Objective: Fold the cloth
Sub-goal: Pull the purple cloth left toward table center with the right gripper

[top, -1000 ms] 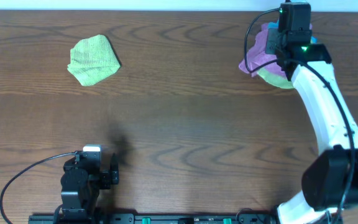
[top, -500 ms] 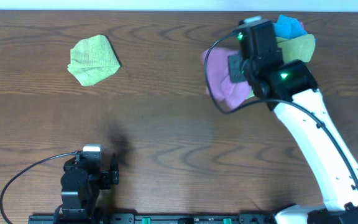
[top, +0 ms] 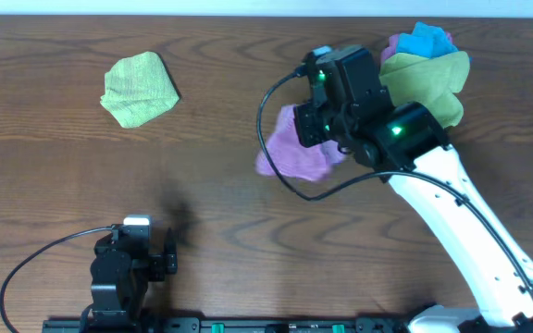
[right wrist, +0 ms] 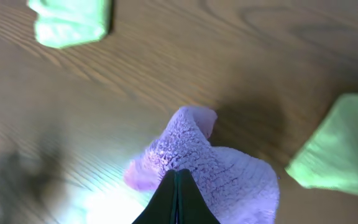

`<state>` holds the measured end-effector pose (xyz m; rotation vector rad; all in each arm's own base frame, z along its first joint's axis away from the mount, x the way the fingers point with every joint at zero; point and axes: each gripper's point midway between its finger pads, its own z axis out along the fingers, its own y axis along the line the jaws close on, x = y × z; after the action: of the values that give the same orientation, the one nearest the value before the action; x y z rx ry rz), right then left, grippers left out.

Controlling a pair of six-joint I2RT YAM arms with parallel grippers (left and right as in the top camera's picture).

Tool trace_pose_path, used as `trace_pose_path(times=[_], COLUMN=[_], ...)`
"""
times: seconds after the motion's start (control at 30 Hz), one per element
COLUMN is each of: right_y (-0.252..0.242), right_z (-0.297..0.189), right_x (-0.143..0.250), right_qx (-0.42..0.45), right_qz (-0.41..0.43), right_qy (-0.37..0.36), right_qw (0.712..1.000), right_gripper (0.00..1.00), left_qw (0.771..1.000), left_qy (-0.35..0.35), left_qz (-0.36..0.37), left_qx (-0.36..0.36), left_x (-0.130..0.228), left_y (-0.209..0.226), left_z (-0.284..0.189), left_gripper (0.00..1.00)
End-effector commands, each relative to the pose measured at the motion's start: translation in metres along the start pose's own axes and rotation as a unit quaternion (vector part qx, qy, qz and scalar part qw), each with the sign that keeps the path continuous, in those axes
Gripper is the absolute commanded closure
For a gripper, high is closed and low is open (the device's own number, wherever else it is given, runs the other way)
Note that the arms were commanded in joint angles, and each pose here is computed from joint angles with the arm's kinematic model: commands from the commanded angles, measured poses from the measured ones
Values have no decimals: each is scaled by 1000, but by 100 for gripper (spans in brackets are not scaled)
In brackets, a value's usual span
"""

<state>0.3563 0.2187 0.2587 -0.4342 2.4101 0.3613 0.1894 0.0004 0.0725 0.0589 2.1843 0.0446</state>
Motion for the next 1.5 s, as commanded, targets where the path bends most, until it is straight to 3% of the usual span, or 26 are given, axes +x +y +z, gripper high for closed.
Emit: trace_pose_path(times=[0.0,0.13,0.17,0.2,0.23,0.27,0.4,0.63,0.87,1.0,1.1,1.2,1.33,1.47], right_y=[12,-7,-23,-43,-60,-74,-97,-82,-35,-63,-66,-41,5,-23], right_z=[6,47,63,81,94,103,110,84,91,109,134,138,128,132], right_x=[-5,-1,-5,-14,-26,-38,-58,-46,-14,12,49,76,65,47], right_qx=[-19,20,58,107,146,177,195,156,23,108,98,29,-104,-29], right_qz=[-31,-61,-70,-74,-70,-62,-34,-27,4,1,6,85,132,106], right_qy=[-4,17,14,0,-22,-46,-88,-61,5,51,122,184,190,147], right_qw=[999,998,996,991,986,981,976,986,1000,993,988,979,967,983], right_gripper=[98,98,83,33,7,1,1,1,1,1,1,1,1,2], left_qw=[1000,1000,1000,1000,1000,1000,1000,1000,1000,1000,1000,1000,999,996], left_qy=[8,9,9,9,9,9,9,10,10,10,9,6,-4,-28], left_qz=[8,8,8,8,8,8,8,8,8,8,8,6,-37,-76], left_qx=[-8,-17,-17,-17,-17,-17,-17,-17,-17,-17,-15,-15,3,26], left_x=[6,6,6,6,6,6,6,7,7,7,6,5,0,-13], left_y=[3,6,6,6,6,6,6,6,6,6,5,5,-1,-8], left_z=[2,2,2,2,2,2,2,2,2,2,2,2,2,1], left_gripper=[5,5,5,5,5,5,5,5,5,5,5,5,5,5])
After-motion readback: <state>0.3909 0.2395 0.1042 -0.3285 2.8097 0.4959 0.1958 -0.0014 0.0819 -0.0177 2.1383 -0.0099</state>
